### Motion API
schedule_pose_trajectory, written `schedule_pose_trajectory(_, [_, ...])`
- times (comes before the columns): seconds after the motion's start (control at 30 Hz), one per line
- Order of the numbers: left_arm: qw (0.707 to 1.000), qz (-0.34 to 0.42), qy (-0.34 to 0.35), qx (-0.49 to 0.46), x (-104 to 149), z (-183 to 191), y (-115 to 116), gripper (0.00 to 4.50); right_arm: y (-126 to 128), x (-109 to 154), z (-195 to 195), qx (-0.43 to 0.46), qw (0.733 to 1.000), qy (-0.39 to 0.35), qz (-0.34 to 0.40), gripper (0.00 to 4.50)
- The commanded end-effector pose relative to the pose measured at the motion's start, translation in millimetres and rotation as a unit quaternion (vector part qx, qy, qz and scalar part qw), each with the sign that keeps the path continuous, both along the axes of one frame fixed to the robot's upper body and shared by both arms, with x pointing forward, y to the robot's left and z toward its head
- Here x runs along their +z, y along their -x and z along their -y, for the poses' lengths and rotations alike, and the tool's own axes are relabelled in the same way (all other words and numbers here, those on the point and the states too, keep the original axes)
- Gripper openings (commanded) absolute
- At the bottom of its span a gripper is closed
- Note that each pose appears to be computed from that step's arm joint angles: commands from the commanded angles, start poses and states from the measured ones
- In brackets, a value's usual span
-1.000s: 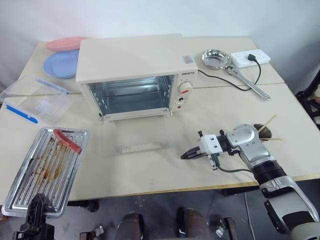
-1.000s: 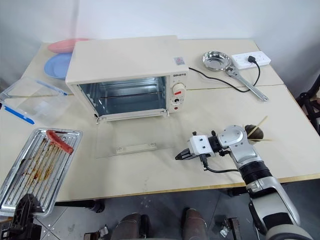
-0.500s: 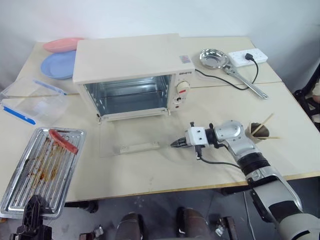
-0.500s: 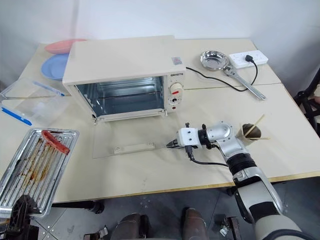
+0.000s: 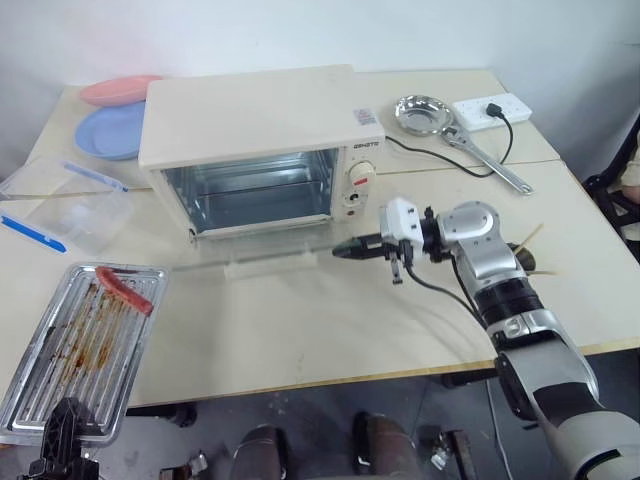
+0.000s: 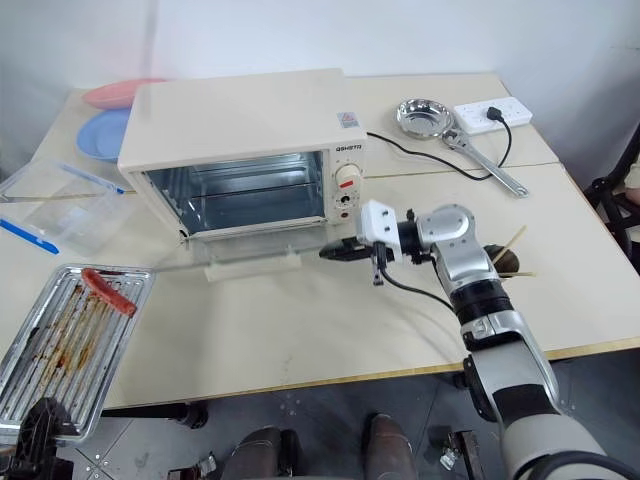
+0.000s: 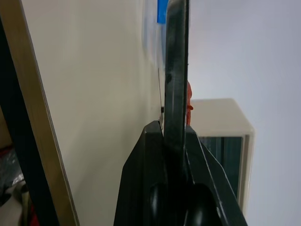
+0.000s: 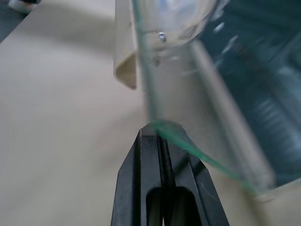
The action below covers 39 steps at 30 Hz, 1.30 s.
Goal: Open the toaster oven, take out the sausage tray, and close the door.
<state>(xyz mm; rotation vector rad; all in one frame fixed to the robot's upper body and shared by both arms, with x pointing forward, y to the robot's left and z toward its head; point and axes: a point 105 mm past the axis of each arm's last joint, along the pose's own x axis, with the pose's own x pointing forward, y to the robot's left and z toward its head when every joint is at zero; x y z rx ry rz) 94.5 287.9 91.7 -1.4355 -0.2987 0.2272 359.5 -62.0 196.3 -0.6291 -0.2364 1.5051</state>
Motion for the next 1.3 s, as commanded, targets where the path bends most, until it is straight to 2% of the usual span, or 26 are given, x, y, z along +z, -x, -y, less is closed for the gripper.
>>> schedule_pose_trajectory(0.03, [0.999, 0.003, -0.027, -0.033, 11.6, 0.1, 2.1, 0.0, -10.0, 25.9, -5.0, -0.02, 0.999, -0.038, 0.019, 0.01])
schedule_pose_trajectory(0.33, [0.989, -0.007, -0.052, -0.136, 17.4, 9.1, -15.9, 0.0, -12.2, 46.1, -15.0, -0.025, 0.997, -0.058, 0.043, 0.01])
schedule_pose_trajectory(0.6, [0.963, -0.004, -0.072, -0.26, 23.5, 32.4, -40.9, 0.0, 19.4, 38.7, -5.9, 0.042, 0.999, -0.029, 0.009, 0.01])
schedule_pose_trajectory(0.7, [0.949, -0.012, -0.081, -0.305, 23.2, 39.2, -49.3, 0.0, 37.8, 27.9, 2.6, 0.087, 0.996, -0.007, -0.019, 0.54])
schedule_pose_trajectory(0.83, [0.923, -0.016, -0.101, -0.371, 25.9, 47.8, -66.6, 0.0, 50.1, 23.2, 10.2, 0.12, 0.992, -0.004, -0.023, 1.9])
schedule_pose_trajectory(0.93, [0.9, -0.013, -0.109, -0.423, 26.9, 56.1, -86.3, 0.0, 55.3, 25.0, 19.6, 0.129, 0.99, -0.039, -0.051, 2.8])
schedule_pose_trajectory(1.03, [0.881, -0.021, -0.112, -0.46, 24.7, 63.3, -101.3, 0.0, 59.1, 34.4, 25.4, 0.146, 0.982, -0.109, -0.056, 3.79])
schedule_pose_trajectory(1.1, [0.868, -0.029, -0.114, -0.483, 22.9, 68.0, -111.4, 0.0, 53.9, 26.5, 31.8, 0.116, 0.985, -0.101, -0.077, 4.44])
schedule_pose_trajectory(1.3, [0.844, -0.022, -0.124, -0.522, 27.4, 76.3, -143.6, 0.0, 57.6, 1.4, 52.5, 0.086, 0.988, -0.077, -0.107, 4.48])
